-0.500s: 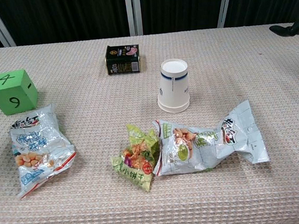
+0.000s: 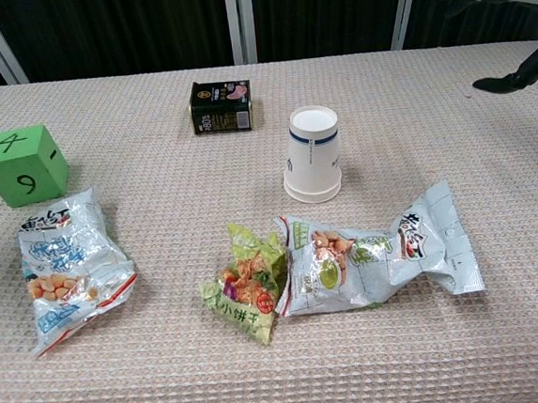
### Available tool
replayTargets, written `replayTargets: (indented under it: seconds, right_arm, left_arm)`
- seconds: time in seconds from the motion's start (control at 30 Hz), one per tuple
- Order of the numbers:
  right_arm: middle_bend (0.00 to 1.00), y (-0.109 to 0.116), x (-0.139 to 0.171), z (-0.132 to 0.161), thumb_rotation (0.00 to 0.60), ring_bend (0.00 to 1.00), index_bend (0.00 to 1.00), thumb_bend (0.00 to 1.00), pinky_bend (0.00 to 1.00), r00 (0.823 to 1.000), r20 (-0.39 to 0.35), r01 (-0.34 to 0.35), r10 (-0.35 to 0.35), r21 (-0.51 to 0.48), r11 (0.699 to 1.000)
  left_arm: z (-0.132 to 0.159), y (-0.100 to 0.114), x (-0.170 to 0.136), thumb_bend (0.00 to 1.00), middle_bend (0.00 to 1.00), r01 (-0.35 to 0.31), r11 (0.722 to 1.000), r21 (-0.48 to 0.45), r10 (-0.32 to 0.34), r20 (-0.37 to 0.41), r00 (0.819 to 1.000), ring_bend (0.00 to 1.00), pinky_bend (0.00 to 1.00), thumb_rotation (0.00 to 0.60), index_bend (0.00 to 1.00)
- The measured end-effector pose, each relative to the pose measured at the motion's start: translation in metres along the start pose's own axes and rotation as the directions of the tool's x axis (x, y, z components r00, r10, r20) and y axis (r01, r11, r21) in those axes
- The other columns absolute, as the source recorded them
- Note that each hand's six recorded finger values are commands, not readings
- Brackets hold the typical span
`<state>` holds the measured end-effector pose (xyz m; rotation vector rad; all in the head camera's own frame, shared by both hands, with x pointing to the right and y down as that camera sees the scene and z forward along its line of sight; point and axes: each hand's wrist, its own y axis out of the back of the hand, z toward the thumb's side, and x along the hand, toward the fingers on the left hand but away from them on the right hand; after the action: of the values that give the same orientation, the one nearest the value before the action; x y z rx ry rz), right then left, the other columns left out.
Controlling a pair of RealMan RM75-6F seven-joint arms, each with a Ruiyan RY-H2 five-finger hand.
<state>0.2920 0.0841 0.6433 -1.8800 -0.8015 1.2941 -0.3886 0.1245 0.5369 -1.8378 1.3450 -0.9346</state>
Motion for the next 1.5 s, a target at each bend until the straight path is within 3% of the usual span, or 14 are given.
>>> replayTargets:
  seconds: [0.17, 0.3, 0.43, 0.9, 1.1, 1.5]
  right_arm:
    - [0.16, -0.005, 0.002, 0.024, 0.600, 0.00, 0.03, 0.08, 0.00, 0.997, -0.065, -0.043, 0.047, 0.061, 0.997]
    - [0.16, -0.006, -0.003, 0.043, 0.600, 0.00, 0.05, 0.16, 0.00, 0.992, -0.104, -0.061, 0.077, 0.151, 0.987]
    - [0.16, -0.007, -0.013, 0.062, 0.600, 0.00, 0.09, 0.26, 0.00, 0.986, -0.127, -0.070, 0.104, 0.248, 0.966]
    - [0.20, -0.032, -0.050, 0.138, 0.600, 0.00, 0.19, 0.28, 0.00, 0.962, -0.170, -0.119, 0.215, 0.448, 0.886]
    - [0.22, -0.036, -0.054, 0.147, 0.600, 0.00, 0.20, 0.28, 0.00, 0.962, -0.174, -0.102, 0.211, 0.486, 0.868]
    - [0.31, -0.039, -0.061, 0.153, 0.600, 0.00, 0.28, 0.34, 0.00, 0.963, -0.176, -0.091, 0.203, 0.497, 0.863]
  left_arm:
    - [-0.019, 0.001, -0.015, 0.22, 0.15, 0.082, 0.976, 0.200, -0.056, -0.128, 0.990, 0.13, 0.16, 0.600, 0.22]
    - [-0.039, 0.002, -0.038, 0.22, 0.15, 0.176, 0.930, 0.321, -0.087, -0.274, 0.958, 0.13, 0.16, 0.600, 0.22]
    - [-0.057, -0.001, -0.060, 0.22, 0.15, 0.233, 0.904, 0.358, -0.090, -0.374, 0.923, 0.13, 0.16, 0.600, 0.22]
    - [-0.075, -0.012, -0.075, 0.22, 0.14, 0.260, 0.909, 0.326, -0.114, -0.406, 0.907, 0.13, 0.16, 0.600, 0.22]
    - [-0.076, -0.013, -0.076, 0.22, 0.14, 0.258, 0.915, 0.309, -0.119, -0.404, 0.907, 0.13, 0.16, 0.600, 0.22]
    - [-0.078, -0.009, -0.079, 0.22, 0.13, 0.249, 0.920, 0.303, -0.110, -0.410, 0.905, 0.13, 0.16, 0.600, 0.22]
